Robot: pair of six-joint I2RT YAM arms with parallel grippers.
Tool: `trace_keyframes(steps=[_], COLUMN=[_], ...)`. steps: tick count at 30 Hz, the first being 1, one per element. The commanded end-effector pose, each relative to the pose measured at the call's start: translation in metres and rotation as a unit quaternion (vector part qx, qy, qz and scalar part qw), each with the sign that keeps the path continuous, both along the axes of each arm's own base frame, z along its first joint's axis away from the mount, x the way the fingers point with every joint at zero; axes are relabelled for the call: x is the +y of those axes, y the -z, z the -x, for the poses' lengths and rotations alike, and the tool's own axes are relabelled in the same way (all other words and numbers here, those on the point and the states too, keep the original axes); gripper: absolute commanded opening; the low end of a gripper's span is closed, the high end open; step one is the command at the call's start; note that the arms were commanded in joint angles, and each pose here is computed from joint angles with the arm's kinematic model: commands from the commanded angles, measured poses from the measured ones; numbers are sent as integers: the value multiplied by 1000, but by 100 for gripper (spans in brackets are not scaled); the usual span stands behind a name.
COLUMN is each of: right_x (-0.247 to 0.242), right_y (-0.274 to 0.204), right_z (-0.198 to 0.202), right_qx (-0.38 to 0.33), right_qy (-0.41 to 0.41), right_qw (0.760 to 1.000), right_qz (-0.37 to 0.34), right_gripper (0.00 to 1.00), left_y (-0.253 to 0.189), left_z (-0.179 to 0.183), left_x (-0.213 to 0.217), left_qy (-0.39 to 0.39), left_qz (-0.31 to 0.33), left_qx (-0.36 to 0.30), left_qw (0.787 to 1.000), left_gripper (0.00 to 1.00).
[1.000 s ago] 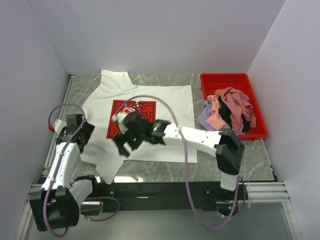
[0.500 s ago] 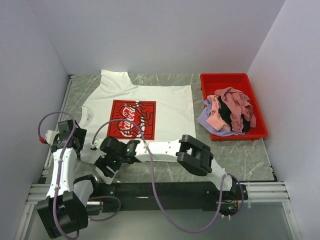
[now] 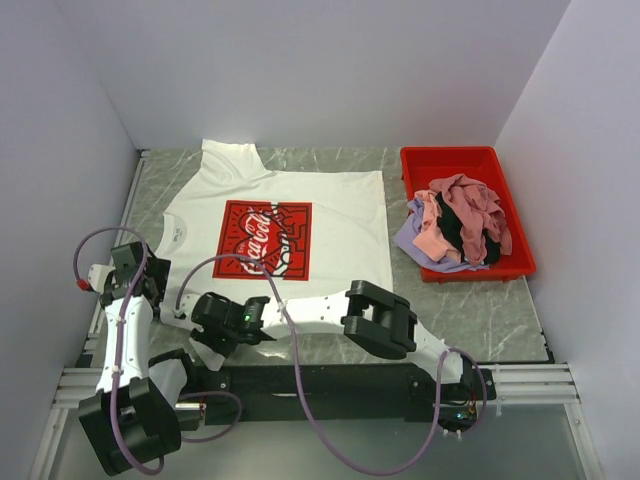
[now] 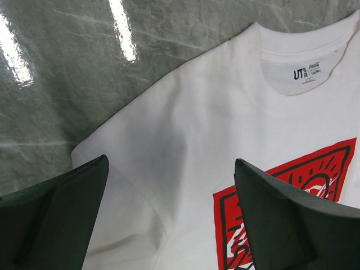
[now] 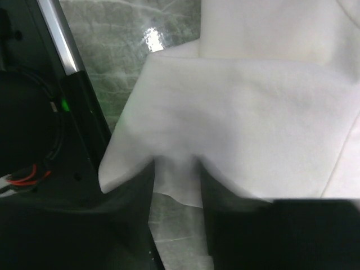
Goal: Fold and stack the t-shirts
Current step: Fold the tshirt
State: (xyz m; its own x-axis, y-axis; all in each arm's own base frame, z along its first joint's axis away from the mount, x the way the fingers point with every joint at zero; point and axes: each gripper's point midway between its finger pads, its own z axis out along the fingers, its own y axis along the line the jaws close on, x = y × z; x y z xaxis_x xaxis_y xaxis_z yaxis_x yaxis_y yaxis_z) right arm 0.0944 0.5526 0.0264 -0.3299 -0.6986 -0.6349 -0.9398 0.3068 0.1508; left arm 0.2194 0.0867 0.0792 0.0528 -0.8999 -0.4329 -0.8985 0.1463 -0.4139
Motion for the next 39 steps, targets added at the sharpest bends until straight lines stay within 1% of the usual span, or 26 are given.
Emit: trace_keyframes(steps=[1,3,4,6,8,13,14,16,17,18,20,21,24,26,28,29,30,31,33,34,36,37,39], right_x=[-9,-7,-8,-4,-3,-1,-4,-5,-6,-9,-12,-17,-28,-30,-27,-25,-23,-17,-8,-3,6,11,18], right_y=[19,5,1,-20,-39,-71,-76,-84,-88,-91,-94,-94,-92,-94,-100,-99,-96,-93,-92,-77,-75,-64,-62], right_z=[-2,-7,-9,-11,-14,-29,-40,-49,-47,-62,-68,-84,-104,-103,-78,-72,-63,-47,-35,-23,-17,-10,-5], right_qx=[-13,-21,-23,-23,-18,34,44,75,100,122,158,172,180,167,146,125,110,100,82,84,86,88,82], right_qy=[19,38,41,49,53,77,86,96,91,109,114,136,151,136,70,49,31,12,-9,-18,-22,-27,-32], right_qw=[999,999,999,999,998,994,992,989,986,981,975,969,966,971,981,986,988,990,993,994,994,994,994], right_qz=[29,17,14,-8,-28,-70,-76,-88,-93,-101,-108,-112,-110,-108,-105,-104,-102,-97,-88,-72,-71,-63,-60], right_gripper=[25,15,13,11,7,6,5,5,5,4,4,3,2,6,8,10,12,14,20,25,31,33,39], left_y=[0,-2,-2,-5,-8,-11,-12,-11,-12,-11,-13,-15,-14,-11,-6,-6,-7,-8,-12,-12,-12,-12,-11], left_z=[-5,-4,-5,-6,-9,-18,-20,-22,-26,-28,-33,-36,-38,-35,-29,-29,-27,-27,-28,-28,-31,-33,-34], left_x=[0,0,-1,-1,-3,-11,-14,-18,-21,-23,-26,-31,-37,-38,-35,-35,-28,-26,-22,-22,-24,-26,-22], left_qy=[11,11,14,17,29,65,75,87,98,111,128,143,158,155,137,133,114,108,101,99,103,107,103], left_qz=[-1,-2,-2,-4,-3,0,5,10,15,14,16,23,28,30,31,34,23,20,17,19,29,33,26], left_qx=[-11,-13,-15,-21,-28,-48,-53,-56,-65,-66,-75,-80,-81,-72,-61,-62,-55,-54,-48,-43,-44,-46,-45], left_qw=[1000,1000,1000,1000,999,997,996,995,993,992,989,986,984,985,988,989,992,992,994,994,993,993,993], left_gripper=[99,99,100,99,99,99,99,100,99,99,100,100,99,99,99,99,100,99,99,100,100,99,100])
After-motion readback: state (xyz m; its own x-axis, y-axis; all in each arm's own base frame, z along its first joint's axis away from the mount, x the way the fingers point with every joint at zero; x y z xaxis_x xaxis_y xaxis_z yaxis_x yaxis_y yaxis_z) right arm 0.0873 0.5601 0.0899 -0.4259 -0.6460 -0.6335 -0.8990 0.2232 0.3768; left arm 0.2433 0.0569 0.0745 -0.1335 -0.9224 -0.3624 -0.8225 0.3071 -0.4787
